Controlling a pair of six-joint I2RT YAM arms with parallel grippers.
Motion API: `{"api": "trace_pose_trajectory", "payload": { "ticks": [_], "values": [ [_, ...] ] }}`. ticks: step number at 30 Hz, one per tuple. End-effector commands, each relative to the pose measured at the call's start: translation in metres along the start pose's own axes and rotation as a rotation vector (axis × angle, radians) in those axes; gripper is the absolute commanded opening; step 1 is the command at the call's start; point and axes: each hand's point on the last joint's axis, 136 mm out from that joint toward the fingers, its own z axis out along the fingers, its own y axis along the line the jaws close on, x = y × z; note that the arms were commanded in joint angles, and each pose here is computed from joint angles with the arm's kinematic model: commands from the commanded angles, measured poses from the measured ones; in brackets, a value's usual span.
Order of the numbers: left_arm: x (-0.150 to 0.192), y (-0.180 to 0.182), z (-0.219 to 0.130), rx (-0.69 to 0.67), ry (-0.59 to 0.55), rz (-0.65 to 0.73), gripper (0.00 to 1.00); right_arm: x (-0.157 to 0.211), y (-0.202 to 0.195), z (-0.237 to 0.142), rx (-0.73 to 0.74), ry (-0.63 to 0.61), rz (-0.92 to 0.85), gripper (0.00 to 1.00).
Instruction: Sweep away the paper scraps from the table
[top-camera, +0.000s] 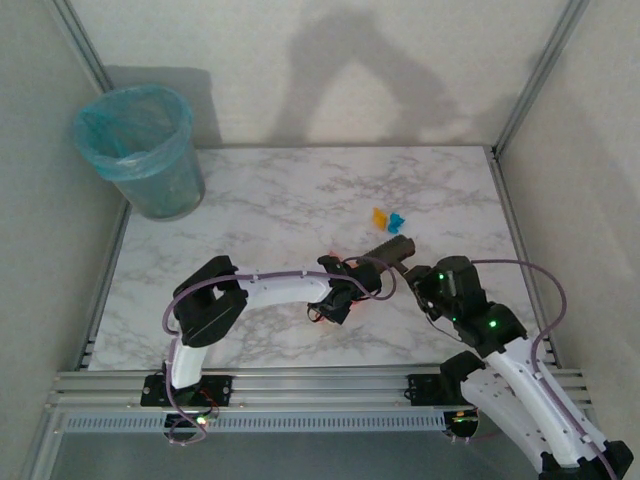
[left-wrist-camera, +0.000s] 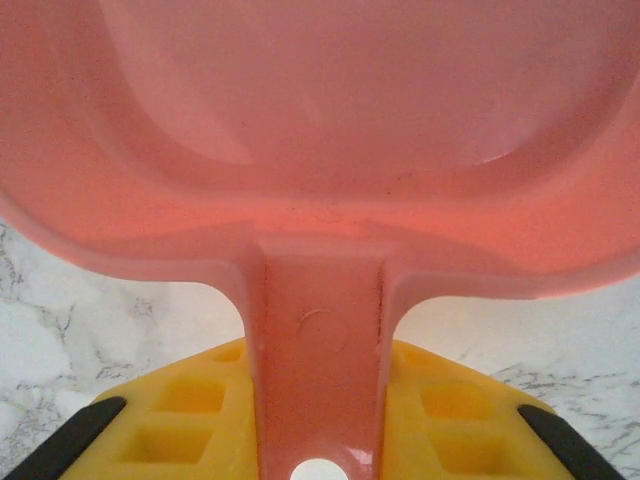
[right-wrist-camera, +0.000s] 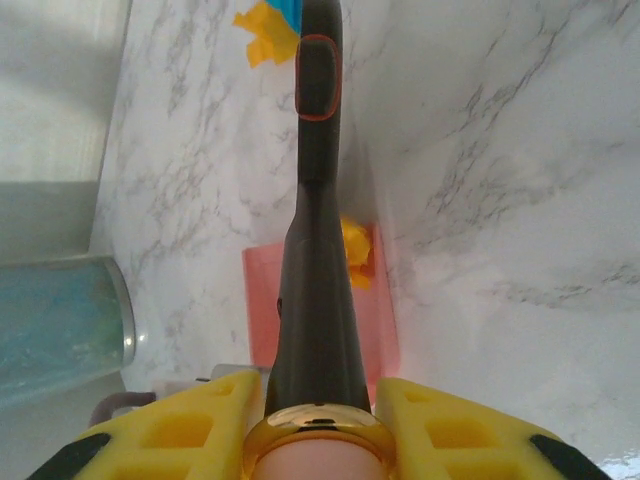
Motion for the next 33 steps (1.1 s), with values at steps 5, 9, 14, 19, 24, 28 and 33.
{"api": "trace_pose_trajectory", "payload": {
  "ticks": [5, 9, 14, 19, 24, 28, 33],
  "values": [
    [0.0, 0.004, 0.002, -0.014, 0.013, 0.003, 0.0, -0.039, 0.036, -0.034, -0.06, -0.187, -0.068, 0.0],
    [0.001, 0.002, 0.003, 0.002, 0.017, -0.001, 0.0, -0.06, 0.052, -0.042, -0.049, -0.291, -0.107, 0.0],
    [0.004, 0.003, 0.003, 0.004, 0.016, -0.002, 0.0, -0.096, 0.069, -0.044, 0.013, -0.446, -0.154, 0.0],
    [0.005, 0.006, 0.0, 0.001, 0.007, -0.002, 0.0, -0.121, 0.074, -0.031, 0.094, -0.459, -0.116, 0.0],
    [0.007, 0.004, -0.001, 0.012, 0.026, 0.014, 0.0, -0.146, 0.071, -0.013, 0.109, -0.469, -0.062, 0.0],
    [-0.001, 0.004, -0.005, 0.025, 0.006, -0.003, 0.0, -0.158, 0.07, 0.006, 0.143, -0.438, -0.043, 0.0],
    [-0.009, 0.015, -0.006, 0.032, -0.009, -0.051, 0.0, -0.163, 0.069, 0.035, 0.151, -0.393, -0.036, 0.0]
  ]
}}
